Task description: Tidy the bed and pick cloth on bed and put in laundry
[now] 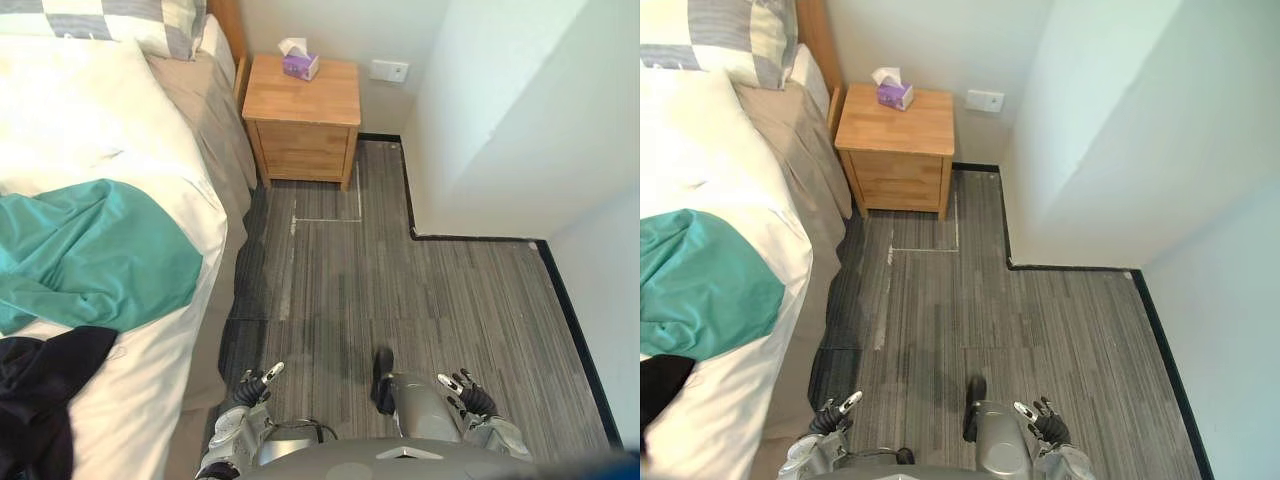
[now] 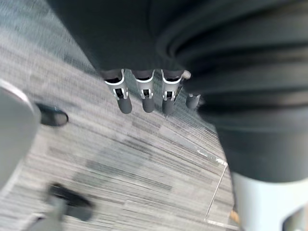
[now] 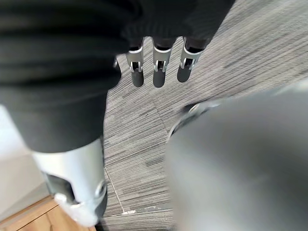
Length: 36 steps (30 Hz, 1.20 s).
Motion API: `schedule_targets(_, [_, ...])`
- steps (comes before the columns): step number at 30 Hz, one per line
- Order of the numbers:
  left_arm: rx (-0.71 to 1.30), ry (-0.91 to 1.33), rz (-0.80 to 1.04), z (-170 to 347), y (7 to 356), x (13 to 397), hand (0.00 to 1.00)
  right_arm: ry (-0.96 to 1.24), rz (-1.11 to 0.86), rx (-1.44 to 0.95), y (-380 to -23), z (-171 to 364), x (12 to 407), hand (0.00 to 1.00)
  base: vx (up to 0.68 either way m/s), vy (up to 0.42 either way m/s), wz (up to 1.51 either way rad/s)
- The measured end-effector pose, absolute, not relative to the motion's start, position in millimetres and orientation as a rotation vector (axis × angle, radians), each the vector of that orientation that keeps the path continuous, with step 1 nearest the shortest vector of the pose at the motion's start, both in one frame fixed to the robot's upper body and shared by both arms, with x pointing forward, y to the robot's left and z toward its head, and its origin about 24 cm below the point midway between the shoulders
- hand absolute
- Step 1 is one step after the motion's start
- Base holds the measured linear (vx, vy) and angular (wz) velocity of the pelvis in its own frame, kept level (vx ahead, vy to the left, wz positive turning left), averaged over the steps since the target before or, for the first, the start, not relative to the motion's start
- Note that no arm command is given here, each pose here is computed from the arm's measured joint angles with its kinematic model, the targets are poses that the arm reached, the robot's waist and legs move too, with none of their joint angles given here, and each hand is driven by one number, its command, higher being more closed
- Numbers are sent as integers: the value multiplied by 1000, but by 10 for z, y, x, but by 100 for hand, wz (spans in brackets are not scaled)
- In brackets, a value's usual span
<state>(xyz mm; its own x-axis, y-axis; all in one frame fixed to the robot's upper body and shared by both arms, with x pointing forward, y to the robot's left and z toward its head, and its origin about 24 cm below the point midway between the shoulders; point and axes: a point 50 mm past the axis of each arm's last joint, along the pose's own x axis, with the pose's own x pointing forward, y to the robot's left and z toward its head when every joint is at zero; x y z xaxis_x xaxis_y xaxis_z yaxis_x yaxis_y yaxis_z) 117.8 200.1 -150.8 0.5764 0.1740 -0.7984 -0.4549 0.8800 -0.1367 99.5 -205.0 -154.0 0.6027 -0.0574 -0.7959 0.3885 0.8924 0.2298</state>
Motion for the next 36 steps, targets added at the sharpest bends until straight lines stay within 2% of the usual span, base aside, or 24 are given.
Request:
schedule_targets(8, [-383, 915, 410, -1547, 1889, 1128, 0, 854, -283, 359, -2196, -1481, 1090, 0, 464, -349, 26])
schedule_targets(15, [-417, 878, 456, -1524, 1993, 1127, 0, 910, -218, 304, -2140, -1524, 1002, 0, 366, -182, 15])
schedule_targets(22, [-414, 867, 418, -1512, 1933, 1160, 0, 906, -245, 286, -2191, -1519, 924, 0, 347, 50, 80])
schedule_targets(24, [-400, 872, 432, -1513, 1985, 1142, 0, 907, -243, 309, -2106, -1539, 901, 0, 309, 131, 135])
schedule_targets(29, [-387, 925, 466, -1557, 1999, 1034, 0, 845, -187, 285, -2049, -1471, 1205, 0, 222, 157, 74])
schedule_targets(36, [-305, 925, 403, -1547, 2002, 1029, 0, 837, -161, 286, -1971, -1460, 1279, 0, 330, -33, 155])
